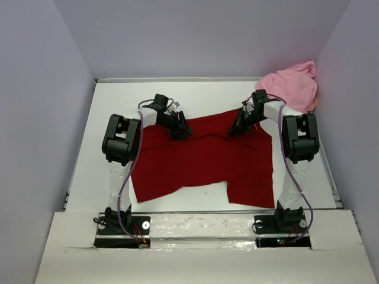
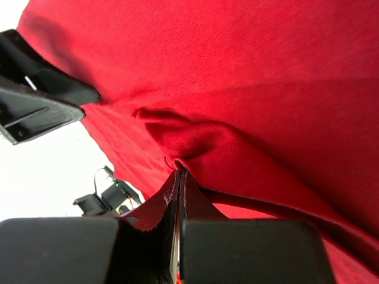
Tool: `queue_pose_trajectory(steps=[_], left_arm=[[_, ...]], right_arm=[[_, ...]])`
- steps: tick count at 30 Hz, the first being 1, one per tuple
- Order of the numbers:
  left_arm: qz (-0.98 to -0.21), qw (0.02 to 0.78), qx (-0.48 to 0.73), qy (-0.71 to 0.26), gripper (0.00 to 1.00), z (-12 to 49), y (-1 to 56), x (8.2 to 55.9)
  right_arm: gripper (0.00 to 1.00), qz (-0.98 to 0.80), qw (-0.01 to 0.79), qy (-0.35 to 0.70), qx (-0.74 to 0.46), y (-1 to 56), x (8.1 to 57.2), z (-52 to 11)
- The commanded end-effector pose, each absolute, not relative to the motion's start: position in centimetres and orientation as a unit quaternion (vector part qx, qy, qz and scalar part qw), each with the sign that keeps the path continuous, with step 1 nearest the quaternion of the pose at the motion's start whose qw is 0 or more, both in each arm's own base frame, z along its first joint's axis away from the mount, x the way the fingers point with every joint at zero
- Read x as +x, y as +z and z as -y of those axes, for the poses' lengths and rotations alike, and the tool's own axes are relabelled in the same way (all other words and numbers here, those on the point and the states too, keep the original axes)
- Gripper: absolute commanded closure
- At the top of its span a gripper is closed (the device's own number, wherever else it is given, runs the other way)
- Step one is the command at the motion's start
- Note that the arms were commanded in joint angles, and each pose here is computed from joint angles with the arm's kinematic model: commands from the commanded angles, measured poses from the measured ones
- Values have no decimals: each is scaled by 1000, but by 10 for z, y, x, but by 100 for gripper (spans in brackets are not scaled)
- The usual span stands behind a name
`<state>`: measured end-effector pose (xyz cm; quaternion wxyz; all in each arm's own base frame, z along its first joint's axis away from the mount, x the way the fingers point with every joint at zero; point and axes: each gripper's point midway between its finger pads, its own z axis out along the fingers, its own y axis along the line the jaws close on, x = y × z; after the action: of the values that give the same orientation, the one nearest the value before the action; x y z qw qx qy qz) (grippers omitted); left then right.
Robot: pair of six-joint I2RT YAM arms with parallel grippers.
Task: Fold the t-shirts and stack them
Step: Fold the flattened tshirt in 1/3 of the way
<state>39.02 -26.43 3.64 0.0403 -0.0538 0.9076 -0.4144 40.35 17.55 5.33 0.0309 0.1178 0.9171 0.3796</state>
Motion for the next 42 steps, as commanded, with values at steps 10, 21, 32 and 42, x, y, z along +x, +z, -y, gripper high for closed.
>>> queue_pose_trajectory(steps=[10,21,32,42], left_arm=[[-915,27,-56,-399,43,263,28,387],[-915,28,-56,-399,43,264,29,388],[-916,25,-56,-398,43,264,26,387],[-916,23,-56,-397,43,264,24,387]], right_arm=[[100,-907,23,407,101,78,387,-196],[100,-906,9,413,86,87,371,-208],[100,-914,-19,399,73,86,346,-217],[74,-921,-52,381,56,75,317,-222]])
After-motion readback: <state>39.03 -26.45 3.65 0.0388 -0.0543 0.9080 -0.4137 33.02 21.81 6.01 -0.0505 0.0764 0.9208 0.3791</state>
